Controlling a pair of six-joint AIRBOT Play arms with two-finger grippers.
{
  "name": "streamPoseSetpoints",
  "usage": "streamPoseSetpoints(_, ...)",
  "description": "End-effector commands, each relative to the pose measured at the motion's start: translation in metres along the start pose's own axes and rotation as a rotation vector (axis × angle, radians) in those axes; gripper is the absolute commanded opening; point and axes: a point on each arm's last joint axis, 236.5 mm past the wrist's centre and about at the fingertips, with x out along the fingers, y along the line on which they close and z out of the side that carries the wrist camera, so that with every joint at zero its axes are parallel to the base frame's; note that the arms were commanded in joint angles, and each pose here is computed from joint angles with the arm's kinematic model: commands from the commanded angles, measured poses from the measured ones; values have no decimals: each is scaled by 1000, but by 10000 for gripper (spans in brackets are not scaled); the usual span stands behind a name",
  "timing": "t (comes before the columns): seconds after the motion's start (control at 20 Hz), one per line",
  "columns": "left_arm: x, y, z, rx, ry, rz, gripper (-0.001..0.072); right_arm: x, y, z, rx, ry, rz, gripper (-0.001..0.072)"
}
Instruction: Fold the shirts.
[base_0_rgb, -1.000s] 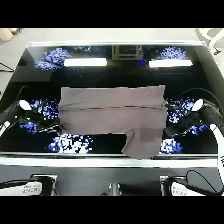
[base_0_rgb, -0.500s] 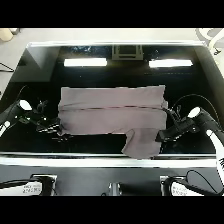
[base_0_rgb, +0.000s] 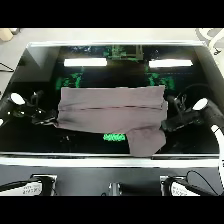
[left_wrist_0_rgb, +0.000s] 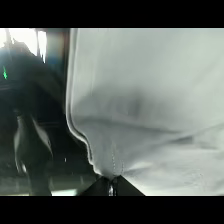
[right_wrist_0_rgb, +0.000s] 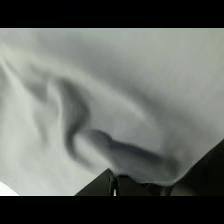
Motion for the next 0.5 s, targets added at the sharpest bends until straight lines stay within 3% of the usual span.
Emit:
streamPoseSetpoints(0.0,-32,-9,35,21,-111,1,21,-45,-10,72,-52,-208,-86,17)
streamPoseSetpoints(0.45,-42,-19,146,-70,-232,-52,22,-85,-60,224,-7,-562,-144,17)
